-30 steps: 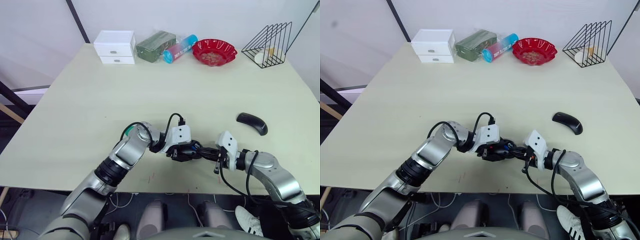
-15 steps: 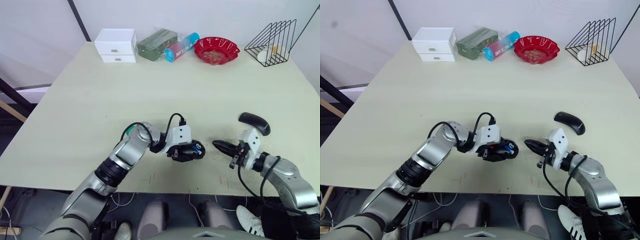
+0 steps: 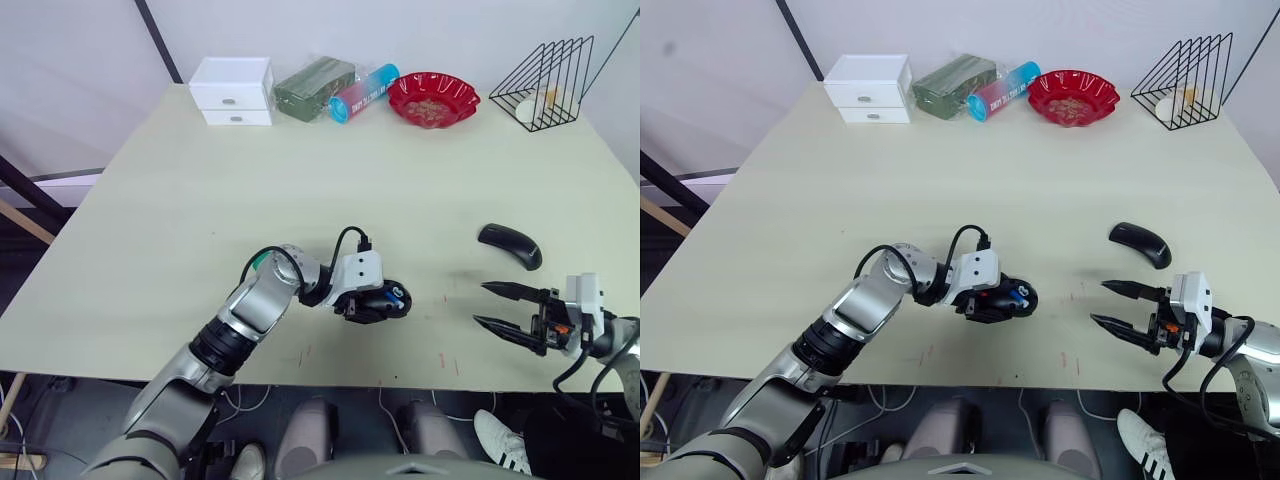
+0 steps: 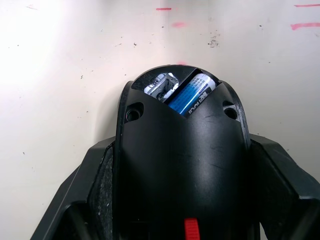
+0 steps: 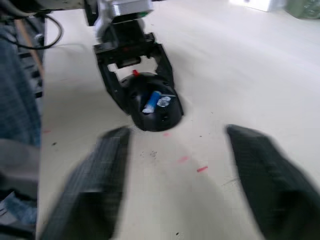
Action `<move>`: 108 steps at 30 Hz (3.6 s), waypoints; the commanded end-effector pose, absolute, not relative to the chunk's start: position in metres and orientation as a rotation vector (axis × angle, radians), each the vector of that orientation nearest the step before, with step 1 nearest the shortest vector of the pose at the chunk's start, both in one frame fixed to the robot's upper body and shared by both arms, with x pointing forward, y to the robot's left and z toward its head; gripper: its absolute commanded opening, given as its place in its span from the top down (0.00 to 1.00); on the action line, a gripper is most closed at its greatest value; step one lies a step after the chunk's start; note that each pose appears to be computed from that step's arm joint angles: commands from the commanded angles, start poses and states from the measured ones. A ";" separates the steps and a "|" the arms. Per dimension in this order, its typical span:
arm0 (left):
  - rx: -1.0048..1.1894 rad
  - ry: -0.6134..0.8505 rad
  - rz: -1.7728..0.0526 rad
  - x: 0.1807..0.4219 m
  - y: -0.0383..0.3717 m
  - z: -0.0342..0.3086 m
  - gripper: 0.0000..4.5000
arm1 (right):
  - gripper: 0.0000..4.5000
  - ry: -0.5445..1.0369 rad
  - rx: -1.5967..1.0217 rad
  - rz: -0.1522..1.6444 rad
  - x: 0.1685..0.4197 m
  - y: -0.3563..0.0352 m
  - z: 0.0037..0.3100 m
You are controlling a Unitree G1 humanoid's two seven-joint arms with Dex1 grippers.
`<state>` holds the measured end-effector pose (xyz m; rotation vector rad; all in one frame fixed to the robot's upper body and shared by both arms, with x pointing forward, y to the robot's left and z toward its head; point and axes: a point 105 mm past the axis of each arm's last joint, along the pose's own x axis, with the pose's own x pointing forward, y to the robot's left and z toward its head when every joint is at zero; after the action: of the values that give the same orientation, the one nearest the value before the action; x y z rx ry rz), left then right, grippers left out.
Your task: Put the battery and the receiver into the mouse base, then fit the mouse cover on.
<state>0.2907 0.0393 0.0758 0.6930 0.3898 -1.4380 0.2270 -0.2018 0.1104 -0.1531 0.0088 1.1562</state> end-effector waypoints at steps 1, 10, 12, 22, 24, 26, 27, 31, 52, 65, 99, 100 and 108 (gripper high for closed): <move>0.687 0.454 -1.442 0.287 0.040 0.058 0.34 | 0.02 -0.042 -0.188 1.176 0.226 -0.208 0.122; 0.646 0.434 -1.457 0.288 0.039 0.069 0.01 | 0.00 -0.052 -0.135 1.196 0.229 -0.209 0.121; 0.631 0.431 -1.455 0.288 0.038 0.071 0.01 | 0.00 -0.054 -0.135 1.198 0.229 -0.209 0.120; 0.509 0.279 -1.466 0.283 0.042 0.109 0.01 | 0.00 -0.103 -0.097 1.237 0.232 -0.203 0.129; 0.458 0.236 -1.472 0.279 0.045 0.120 0.01 | 0.00 -0.116 -0.091 1.245 0.234 -0.202 0.133; 0.424 0.223 -1.453 0.279 0.051 0.128 0.01 | 0.00 -0.132 -0.081 1.248 0.235 -0.201 0.136; 0.424 0.198 -1.419 0.282 0.058 0.134 0.01 | 0.00 -0.141 -0.078 1.255 0.235 -0.200 0.138; 0.387 0.143 -1.291 0.284 0.089 0.151 0.01 | 0.00 -0.173 -0.052 1.261 0.239 -0.196 0.144; 0.405 0.249 -0.950 0.304 0.261 0.133 0.01 | 0.00 -0.224 -0.039 1.319 0.240 -0.175 0.155; 0.431 0.219 -1.188 0.321 0.249 0.142 0.01 | 0.00 -0.230 -0.049 1.311 0.238 -0.172 0.160; 0.448 0.296 -1.196 0.328 0.253 0.117 0.55 | 0.00 -0.224 -0.062 1.292 0.237 -0.169 0.156; 0.446 0.301 -1.196 0.328 0.253 0.116 0.55 | 0.00 -0.223 -0.061 1.292 0.237 -0.169 0.156; 0.443 0.333 -1.190 0.328 0.255 0.108 0.69 | 0.00 -0.219 -0.063 1.286 0.237 -0.170 0.154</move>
<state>0.3281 0.2540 0.1044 0.4294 0.3399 -1.1770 0.2393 -0.1707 0.1478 -0.0398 -0.1853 1.2797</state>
